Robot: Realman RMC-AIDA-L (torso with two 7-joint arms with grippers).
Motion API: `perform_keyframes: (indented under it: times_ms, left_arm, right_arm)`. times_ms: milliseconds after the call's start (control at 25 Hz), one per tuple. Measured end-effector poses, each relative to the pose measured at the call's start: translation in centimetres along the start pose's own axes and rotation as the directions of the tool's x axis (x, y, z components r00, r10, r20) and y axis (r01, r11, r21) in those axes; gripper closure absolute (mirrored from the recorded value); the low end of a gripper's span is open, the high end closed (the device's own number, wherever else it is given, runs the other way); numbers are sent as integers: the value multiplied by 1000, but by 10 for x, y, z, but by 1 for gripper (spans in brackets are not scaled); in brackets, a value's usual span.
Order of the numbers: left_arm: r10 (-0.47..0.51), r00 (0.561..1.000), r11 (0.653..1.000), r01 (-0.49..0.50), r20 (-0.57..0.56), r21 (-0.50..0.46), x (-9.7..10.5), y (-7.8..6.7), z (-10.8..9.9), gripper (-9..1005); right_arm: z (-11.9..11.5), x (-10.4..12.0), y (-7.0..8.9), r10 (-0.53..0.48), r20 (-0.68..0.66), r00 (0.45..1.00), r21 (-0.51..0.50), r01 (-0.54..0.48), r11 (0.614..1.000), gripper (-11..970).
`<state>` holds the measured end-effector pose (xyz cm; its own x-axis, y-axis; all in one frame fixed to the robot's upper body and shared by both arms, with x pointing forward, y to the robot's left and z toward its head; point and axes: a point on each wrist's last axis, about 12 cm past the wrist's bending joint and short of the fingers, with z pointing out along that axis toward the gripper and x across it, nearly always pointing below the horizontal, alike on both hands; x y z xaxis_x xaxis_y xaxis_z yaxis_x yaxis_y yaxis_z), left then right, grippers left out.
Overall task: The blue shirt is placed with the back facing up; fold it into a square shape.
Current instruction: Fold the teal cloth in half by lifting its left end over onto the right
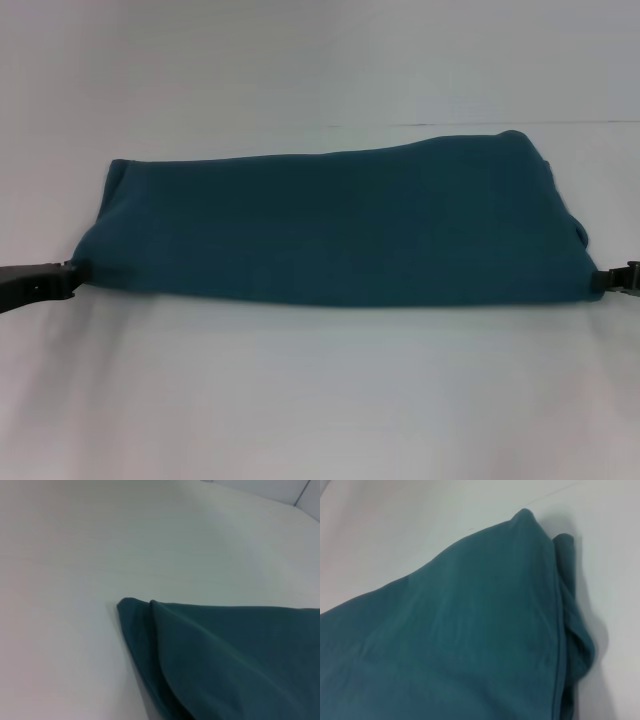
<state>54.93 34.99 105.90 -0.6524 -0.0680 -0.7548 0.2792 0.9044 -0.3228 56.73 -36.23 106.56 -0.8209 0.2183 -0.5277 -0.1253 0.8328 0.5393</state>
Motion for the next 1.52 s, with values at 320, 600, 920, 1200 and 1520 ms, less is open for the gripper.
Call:
perform_keyframes:
  times_ms: [320,600,920,1200,1520]
  left_arm:
    - [5,1000,1000,-5,4,-3,-3,1,-1,947]
    - [4,1000,1000,-4,5,-9,-2,3,-2,946]
    - [-4,1000,1000,4,5,-1,-2,3,-4,944]
    - [-42,999,998,42,-5,55,-5,-1,-13,883]
    - [-139,989,990,139,40,20,-3,10,-33,722]
  right_arm:
    - [-1,1,-1,-2,7,1000,-3,2,1000,953]
    - [-5,3,-5,14,15,1000,0,-14,1000,952]
    - [-6,1,-4,20,50,999,-18,-19,1000,950]
    - [-10,0,6,-21,63,998,-117,28,993,874]
    - [-23,-8,11,-35,151,988,-198,65,978,585]
